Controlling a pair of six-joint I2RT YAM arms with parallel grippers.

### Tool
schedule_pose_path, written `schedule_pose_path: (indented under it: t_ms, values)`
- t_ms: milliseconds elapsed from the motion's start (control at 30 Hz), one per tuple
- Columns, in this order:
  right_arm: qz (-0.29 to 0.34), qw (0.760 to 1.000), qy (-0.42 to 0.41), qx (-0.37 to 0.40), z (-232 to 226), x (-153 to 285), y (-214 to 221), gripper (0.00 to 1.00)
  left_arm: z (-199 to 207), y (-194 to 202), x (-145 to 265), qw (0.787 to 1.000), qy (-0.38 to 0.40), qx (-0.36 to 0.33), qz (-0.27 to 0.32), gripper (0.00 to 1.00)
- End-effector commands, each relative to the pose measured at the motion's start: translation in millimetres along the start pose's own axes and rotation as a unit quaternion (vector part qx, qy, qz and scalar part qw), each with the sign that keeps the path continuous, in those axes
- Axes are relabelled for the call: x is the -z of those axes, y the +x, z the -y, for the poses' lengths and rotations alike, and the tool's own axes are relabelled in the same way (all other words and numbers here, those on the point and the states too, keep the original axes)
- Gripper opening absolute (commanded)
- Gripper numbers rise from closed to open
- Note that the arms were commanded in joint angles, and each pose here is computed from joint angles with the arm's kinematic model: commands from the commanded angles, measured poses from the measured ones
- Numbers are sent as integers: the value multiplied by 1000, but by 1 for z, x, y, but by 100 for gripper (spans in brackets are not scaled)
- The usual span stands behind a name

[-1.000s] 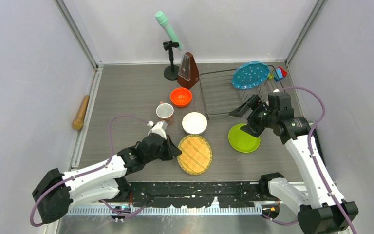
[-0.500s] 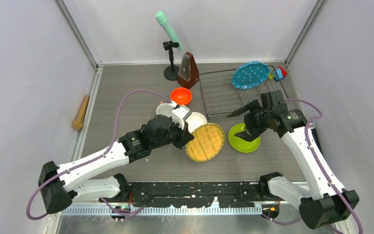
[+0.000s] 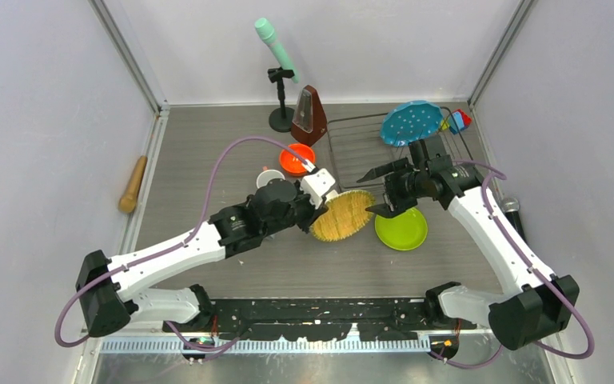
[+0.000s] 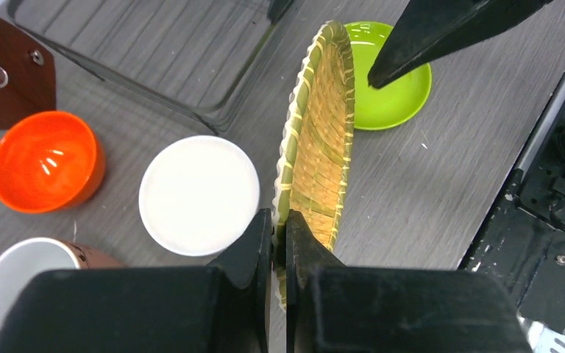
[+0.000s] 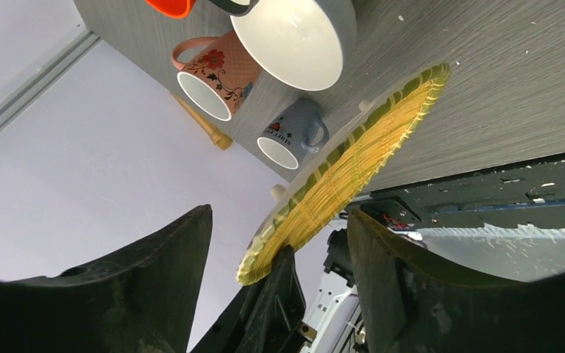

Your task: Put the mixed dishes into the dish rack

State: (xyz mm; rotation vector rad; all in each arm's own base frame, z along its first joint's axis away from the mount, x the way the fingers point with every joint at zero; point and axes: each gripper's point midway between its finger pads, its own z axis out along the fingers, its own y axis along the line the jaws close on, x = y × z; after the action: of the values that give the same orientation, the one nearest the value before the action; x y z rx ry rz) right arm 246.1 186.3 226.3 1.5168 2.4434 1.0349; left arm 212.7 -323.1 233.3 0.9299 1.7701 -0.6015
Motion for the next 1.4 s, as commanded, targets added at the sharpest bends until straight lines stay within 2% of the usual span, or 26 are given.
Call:
schedule_pose_path:
  t_ms: [0, 167, 200, 233, 267, 300, 400, 433, 500, 667, 800, 900, 1033, 1167, 1367]
  values:
    - [-8, 1000, -20, -7, -16, 1, 6, 67, 0, -60, 2, 996, -4, -31, 87, 0]
    - [-5, 1000, -30, -8, -22, 0, 5, 39, 6, -62, 0, 995, 5, -43, 93, 0]
    - [-4, 999, -31, -9, -22, 1, 5, 28, 6, -63, 0, 994, 3, -45, 96, 0]
    - [-1, 999, -33, -9, -24, 2, 4, 12, 6, -62, 0, 994, 2, -45, 99, 0]
    - [2, 999, -36, -8, -24, 3, 4, 6, 6, -62, 0, 994, 2, -44, 101, 5]
    - [4, 999, -39, -8, -26, 4, 4, 2, 6, -60, 0, 994, 1, -40, 100, 19]
    - [32, 998, -62, 3, -38, 15, -2, 0, 9, -61, 4, 994, 9, -28, 104, 57]
    - [38, 997, -70, 6, -41, 20, -4, 0, 10, -64, 7, 994, 11, -17, 107, 65]
    - [60, 994, -92, 22, -55, 35, -9, 0, 11, -70, 17, 994, 14, 5, 110, 74]
    - [137, 980, -127, 68, -84, 89, -22, 0, 4, -84, 52, 992, 1, 36, 121, 87]
    - [198, 964, -154, 91, -100, 119, -41, 0, -3, -83, 66, 991, -15, 46, 124, 91]
    - [274, 942, -168, 100, -109, 134, -73, 0, -4, -75, 67, 993, -20, 47, 106, 92]
    - [344, 919, -176, 83, -112, 142, -113, 0, -5, -62, 62, 995, -25, 52, 77, 92]
    - [380, 904, -189, 53, -119, 142, -147, 0, -4, -57, 62, 995, -24, 57, 74, 92]
    - [399, 891, -213, 40, -141, 134, -183, 0, -4, -48, 62, 996, -25, 57, 68, 92]
